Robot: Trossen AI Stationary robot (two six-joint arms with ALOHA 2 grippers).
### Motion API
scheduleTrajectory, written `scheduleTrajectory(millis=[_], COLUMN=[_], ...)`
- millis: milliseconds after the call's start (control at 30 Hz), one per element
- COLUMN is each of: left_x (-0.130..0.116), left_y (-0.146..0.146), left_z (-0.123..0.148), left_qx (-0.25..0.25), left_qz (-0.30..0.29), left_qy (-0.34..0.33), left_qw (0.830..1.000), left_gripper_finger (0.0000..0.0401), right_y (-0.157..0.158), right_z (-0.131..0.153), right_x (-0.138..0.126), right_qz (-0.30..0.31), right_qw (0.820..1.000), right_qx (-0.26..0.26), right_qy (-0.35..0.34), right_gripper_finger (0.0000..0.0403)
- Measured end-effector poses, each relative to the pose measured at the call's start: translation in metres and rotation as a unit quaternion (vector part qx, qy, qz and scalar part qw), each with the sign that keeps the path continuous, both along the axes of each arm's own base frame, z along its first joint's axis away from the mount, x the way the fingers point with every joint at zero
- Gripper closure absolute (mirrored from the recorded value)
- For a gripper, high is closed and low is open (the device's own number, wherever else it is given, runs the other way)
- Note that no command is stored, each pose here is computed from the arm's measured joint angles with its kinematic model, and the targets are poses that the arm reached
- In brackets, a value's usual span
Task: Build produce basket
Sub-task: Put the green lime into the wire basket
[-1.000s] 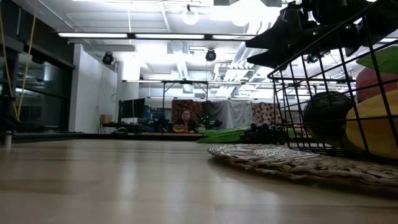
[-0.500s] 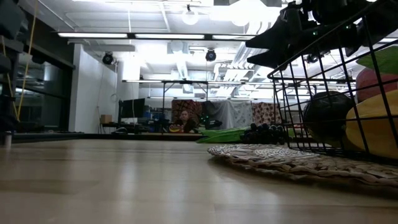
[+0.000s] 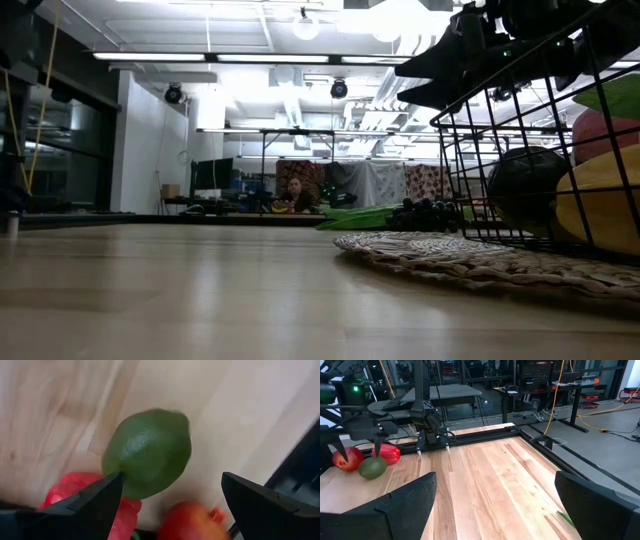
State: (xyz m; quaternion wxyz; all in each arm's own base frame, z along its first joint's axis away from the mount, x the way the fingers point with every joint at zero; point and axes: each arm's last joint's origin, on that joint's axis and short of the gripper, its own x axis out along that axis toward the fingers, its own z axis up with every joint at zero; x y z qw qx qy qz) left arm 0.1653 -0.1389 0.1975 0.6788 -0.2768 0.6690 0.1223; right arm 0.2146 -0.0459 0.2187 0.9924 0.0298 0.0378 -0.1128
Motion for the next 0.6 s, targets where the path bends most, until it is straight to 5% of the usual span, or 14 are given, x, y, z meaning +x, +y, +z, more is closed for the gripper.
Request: scheduleTrajectory(millis=[267,600], left_x=[-0.0011,-0.0038], left_y=[0.0001,0.001], left_z=[-0.0004,-0.0072], left_qx=[0.057,0.085], left_qz=[-0.138,-0.099], left_qy=[-0.052,-0.014], left_qw=[0.987,0.991], left_gripper_finger=[0.0075,0.0075], right_y=[0.0,-0.0001], right_z=[0.0,0.0], right_x=[0.0,0.0], right_qz=[0.0,0.0], right_qw=[1.0,1.0], right_qx=[0.0,0.0], right_qy=[0.0,0.0], right_gripper_finger=[0.0008,0.0008])
